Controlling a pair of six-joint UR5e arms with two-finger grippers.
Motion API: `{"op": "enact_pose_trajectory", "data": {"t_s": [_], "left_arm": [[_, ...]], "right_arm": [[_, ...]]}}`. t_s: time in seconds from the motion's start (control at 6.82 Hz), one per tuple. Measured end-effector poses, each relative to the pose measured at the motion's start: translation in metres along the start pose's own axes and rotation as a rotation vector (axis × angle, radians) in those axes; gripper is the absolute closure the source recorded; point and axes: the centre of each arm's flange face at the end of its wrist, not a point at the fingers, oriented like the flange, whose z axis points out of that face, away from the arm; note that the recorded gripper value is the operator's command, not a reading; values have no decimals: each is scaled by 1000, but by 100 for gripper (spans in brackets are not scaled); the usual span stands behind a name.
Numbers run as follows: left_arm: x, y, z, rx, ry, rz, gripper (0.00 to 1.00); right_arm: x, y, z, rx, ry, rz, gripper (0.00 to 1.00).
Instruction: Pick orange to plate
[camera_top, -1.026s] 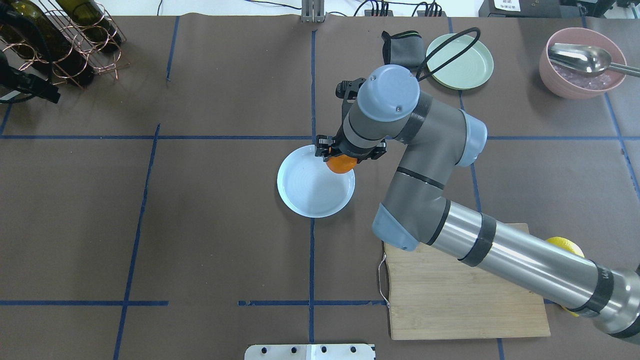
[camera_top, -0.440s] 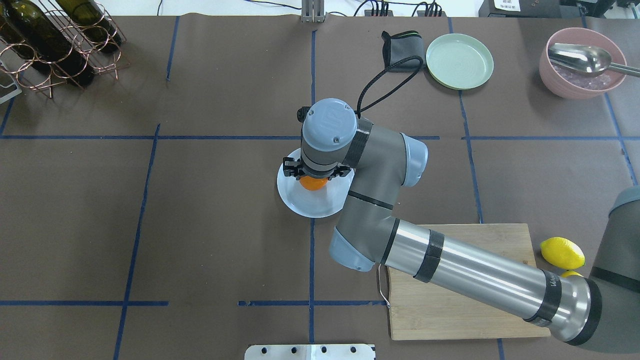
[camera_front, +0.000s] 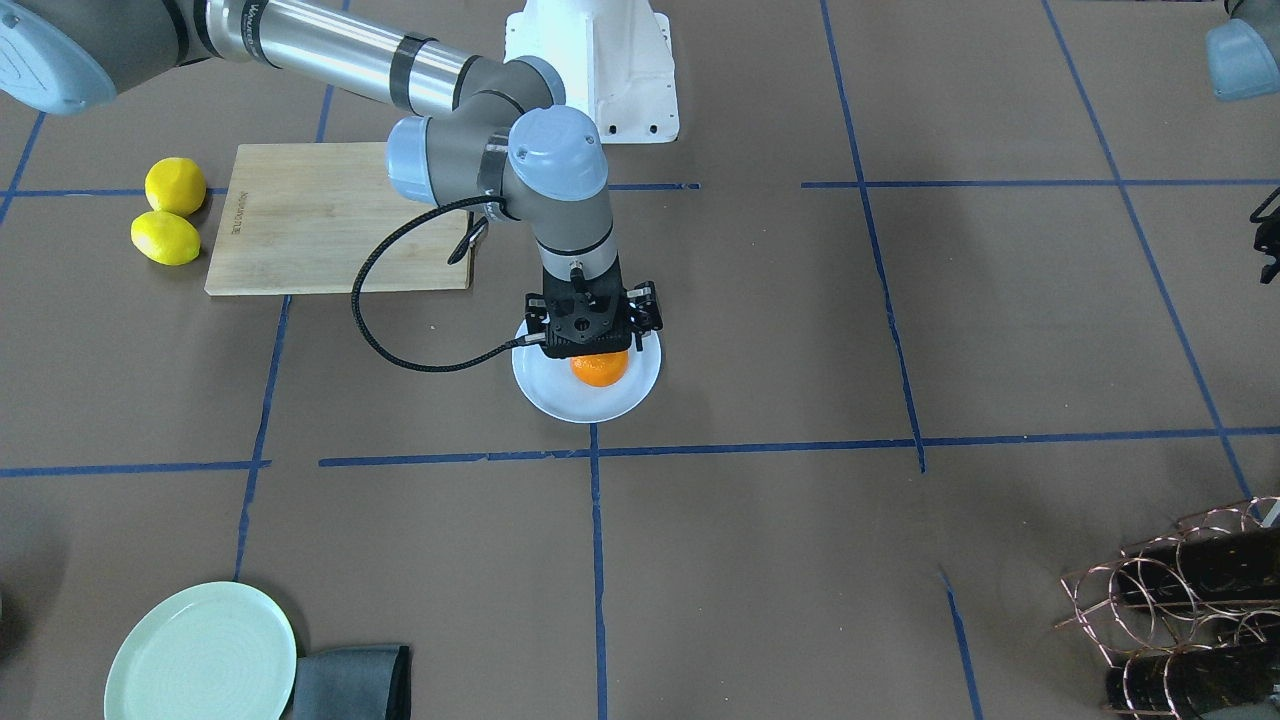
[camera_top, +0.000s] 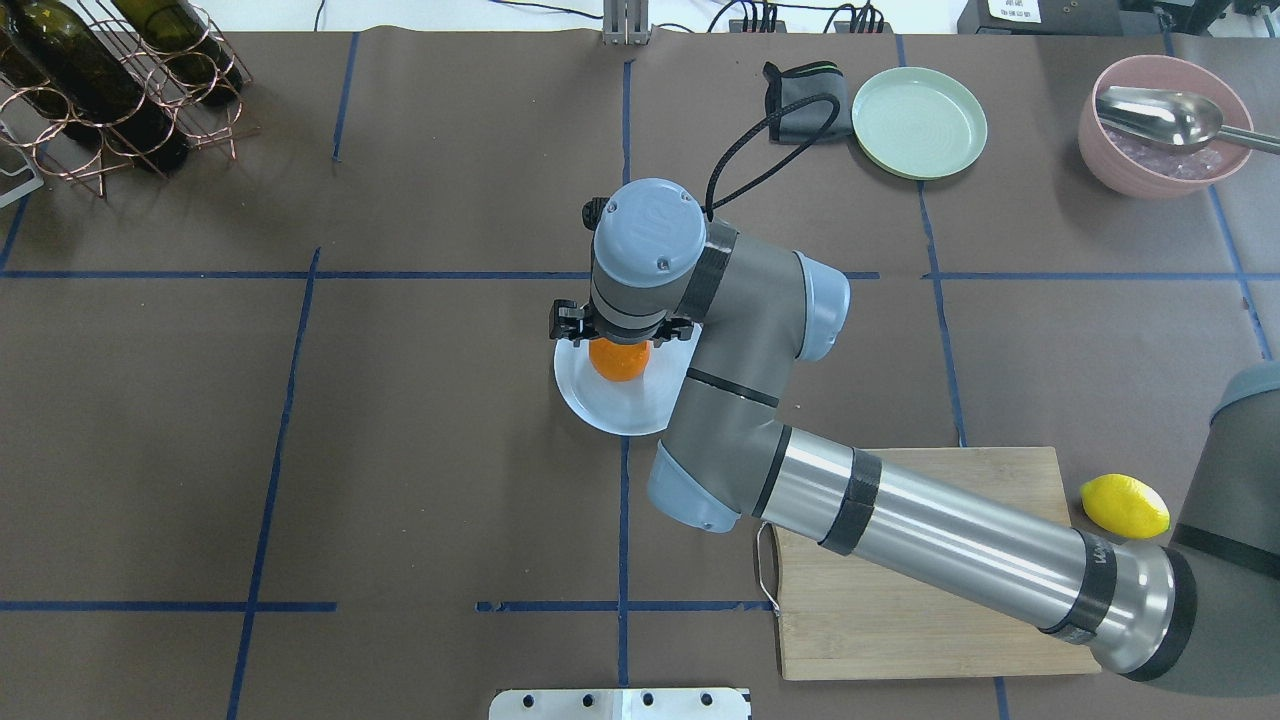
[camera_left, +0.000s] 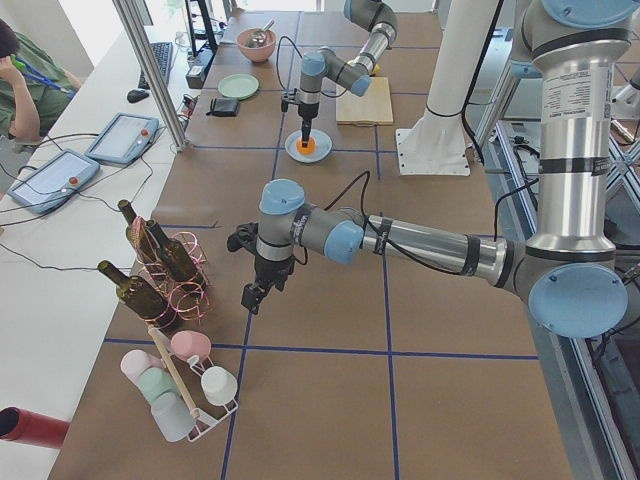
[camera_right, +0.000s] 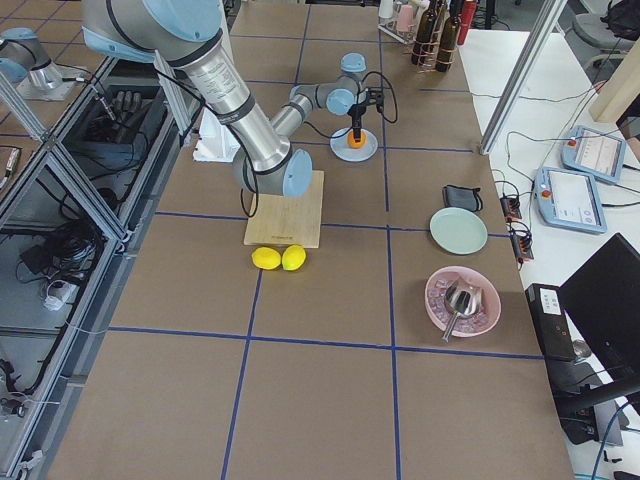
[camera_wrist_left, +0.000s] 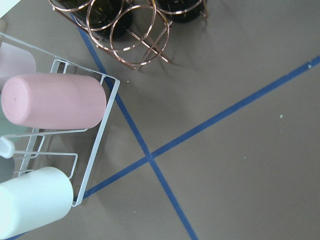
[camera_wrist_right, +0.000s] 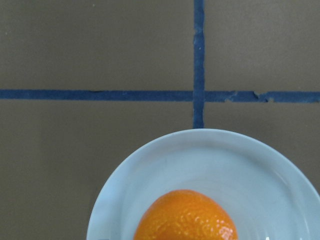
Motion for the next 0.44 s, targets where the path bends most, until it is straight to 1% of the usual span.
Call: {"op": "enact_pose_trajectory", "data": {"t_s": [0.15,0.29,0.44], "left_arm": [[-7,5,-1,-2,-5,-8,0],[-23,15,-2,-6,-15,-41,0],[-42,29,-1,-17,-20,-88,0]], "right_arm": [[11,-14,-22,1,22,0,0],[33,-29,-53,-2,59,-20,0],[75,-43,-90,-7,83,-45,0]]}}
